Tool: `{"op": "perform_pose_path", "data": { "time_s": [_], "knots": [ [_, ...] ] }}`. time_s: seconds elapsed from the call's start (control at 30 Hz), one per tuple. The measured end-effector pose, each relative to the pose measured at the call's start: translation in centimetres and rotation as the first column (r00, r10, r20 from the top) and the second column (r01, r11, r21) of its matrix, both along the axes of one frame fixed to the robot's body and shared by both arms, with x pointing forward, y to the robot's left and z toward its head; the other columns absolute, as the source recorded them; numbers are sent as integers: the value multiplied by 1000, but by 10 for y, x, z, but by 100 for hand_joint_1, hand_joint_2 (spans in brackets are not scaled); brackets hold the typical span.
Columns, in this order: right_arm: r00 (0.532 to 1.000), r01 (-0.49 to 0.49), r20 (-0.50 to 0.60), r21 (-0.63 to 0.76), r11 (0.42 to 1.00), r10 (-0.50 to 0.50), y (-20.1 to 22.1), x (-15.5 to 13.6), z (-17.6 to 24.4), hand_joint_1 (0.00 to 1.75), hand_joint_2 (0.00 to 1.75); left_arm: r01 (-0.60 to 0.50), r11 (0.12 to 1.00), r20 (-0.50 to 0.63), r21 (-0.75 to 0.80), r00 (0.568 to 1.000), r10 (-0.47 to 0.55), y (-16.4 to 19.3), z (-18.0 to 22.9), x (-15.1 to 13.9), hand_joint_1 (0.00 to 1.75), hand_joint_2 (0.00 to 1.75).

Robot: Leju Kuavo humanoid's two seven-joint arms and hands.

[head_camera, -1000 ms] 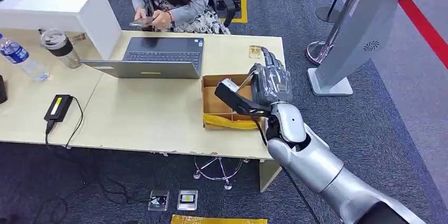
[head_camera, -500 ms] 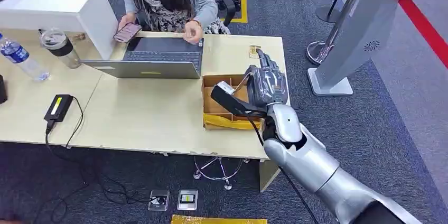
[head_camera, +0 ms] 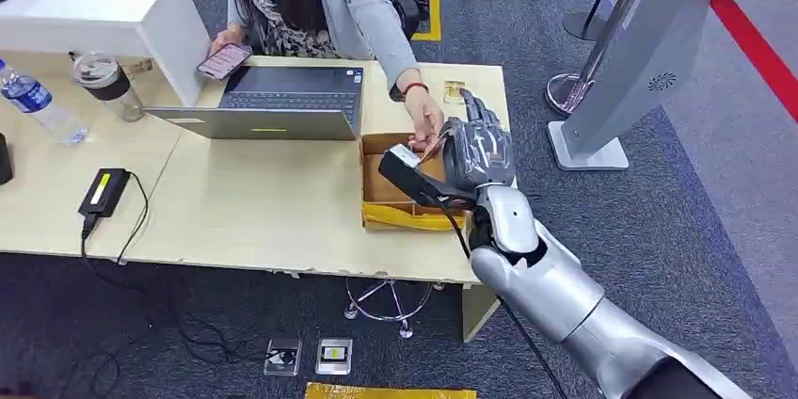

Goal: Pass the card to the sensor for recognition and then transmit it.

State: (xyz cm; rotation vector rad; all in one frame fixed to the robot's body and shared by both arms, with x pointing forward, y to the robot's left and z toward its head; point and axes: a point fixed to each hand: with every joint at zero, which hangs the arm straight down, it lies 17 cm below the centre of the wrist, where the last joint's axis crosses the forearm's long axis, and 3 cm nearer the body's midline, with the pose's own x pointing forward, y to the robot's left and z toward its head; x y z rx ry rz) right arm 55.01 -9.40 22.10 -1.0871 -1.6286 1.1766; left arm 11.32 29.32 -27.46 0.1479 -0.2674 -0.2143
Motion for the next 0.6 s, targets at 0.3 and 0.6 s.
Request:
{"op": "perform_pose_path", "data": {
  "time_s": [0.3, 0.6],
  "knots": [
    [1000, 30, 1, -25, 999, -30, -8, 3, 0, 110, 175, 19, 1000, 12, -11, 1000, -19, -3, 1, 2, 0, 0],
    [1000, 7, 22, -24, 1000, -6, -7, 3, 4, 0, 0, 18, 1000, 12, -10, 1000, -18, -3, 1, 2, 0, 0]
  ]
}}
